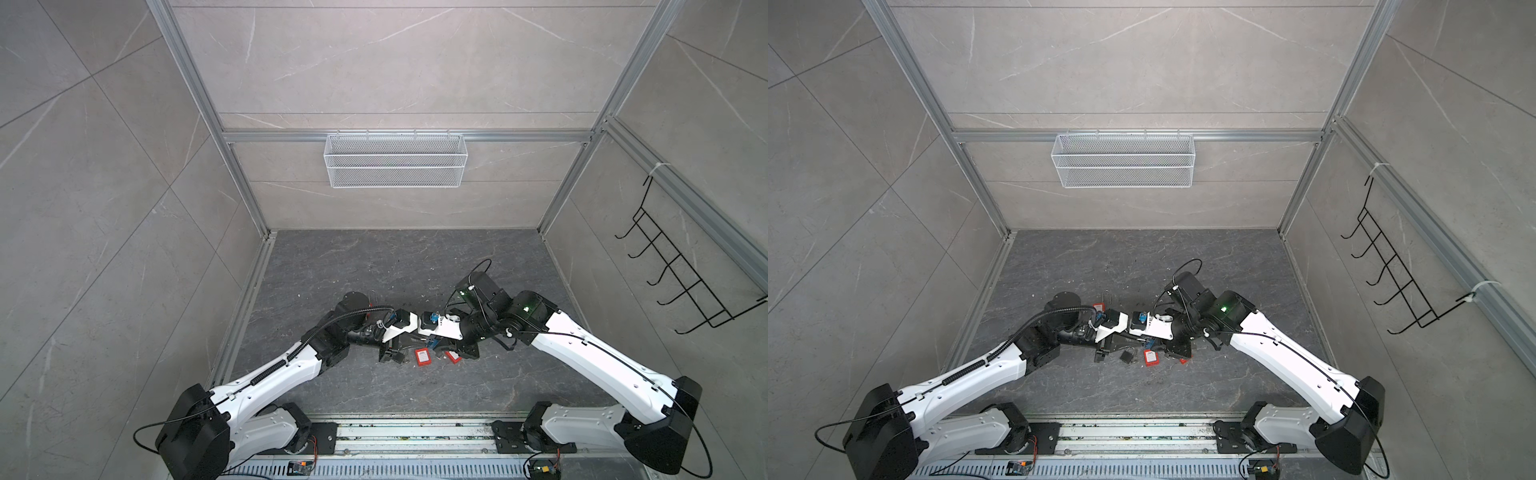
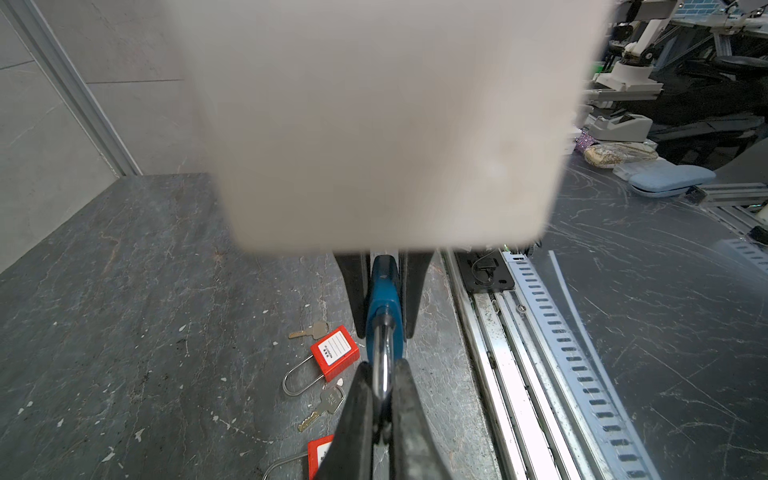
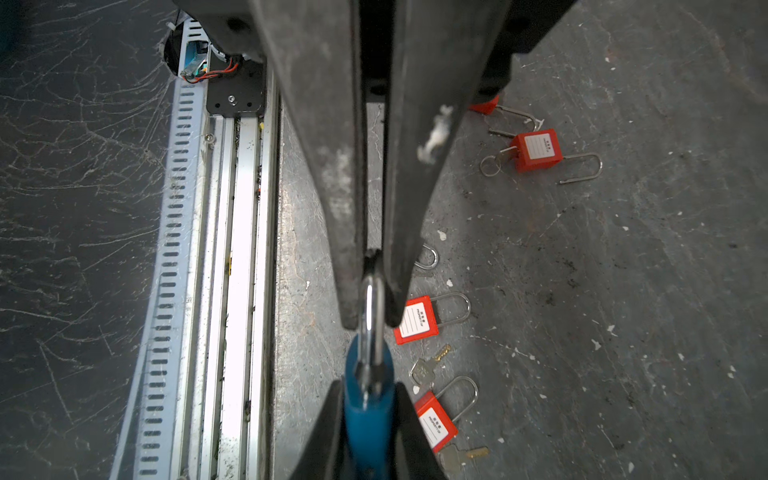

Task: Lock with the key

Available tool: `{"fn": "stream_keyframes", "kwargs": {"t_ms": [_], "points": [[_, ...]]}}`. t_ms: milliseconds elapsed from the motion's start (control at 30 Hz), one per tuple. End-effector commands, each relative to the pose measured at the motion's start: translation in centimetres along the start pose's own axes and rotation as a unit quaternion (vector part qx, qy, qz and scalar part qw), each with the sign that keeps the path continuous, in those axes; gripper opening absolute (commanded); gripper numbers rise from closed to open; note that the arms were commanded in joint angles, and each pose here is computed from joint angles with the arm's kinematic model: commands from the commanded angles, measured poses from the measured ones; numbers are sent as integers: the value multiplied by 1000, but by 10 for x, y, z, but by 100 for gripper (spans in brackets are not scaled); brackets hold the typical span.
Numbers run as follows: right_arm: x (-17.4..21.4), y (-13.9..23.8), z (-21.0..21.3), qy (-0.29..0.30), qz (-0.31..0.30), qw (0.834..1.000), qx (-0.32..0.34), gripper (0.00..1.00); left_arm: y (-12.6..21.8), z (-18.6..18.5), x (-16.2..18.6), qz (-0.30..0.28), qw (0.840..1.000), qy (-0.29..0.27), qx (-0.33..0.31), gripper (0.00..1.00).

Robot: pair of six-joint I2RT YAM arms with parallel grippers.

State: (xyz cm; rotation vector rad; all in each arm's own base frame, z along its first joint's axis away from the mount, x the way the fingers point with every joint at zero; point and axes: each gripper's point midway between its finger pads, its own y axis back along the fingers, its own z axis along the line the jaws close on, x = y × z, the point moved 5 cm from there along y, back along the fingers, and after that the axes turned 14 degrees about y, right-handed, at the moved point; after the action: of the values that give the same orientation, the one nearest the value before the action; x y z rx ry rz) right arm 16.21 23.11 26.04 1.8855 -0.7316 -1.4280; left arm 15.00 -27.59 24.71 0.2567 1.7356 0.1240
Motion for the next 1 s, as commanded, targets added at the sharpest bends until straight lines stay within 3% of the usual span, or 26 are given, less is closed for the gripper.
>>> {"fn": "stream_keyframes", "kwargs": {"t_ms": [0,333,667,967], "points": [[-63,16,-30,78,-163,980,78,1,-11,-14,-13,-37,998,-36,42,0],[-83,14,-45,85,-205,972,84,0,-18,-13,0,-32,998,-25,45,0],[-85,5,-55,86,-205,971,88,0,-29,-13,2,-36,997,-20,64,0],[-96,11,-48,98,-235,966,45,0,-28,-20,24,9,996,-65,62,0]]}}
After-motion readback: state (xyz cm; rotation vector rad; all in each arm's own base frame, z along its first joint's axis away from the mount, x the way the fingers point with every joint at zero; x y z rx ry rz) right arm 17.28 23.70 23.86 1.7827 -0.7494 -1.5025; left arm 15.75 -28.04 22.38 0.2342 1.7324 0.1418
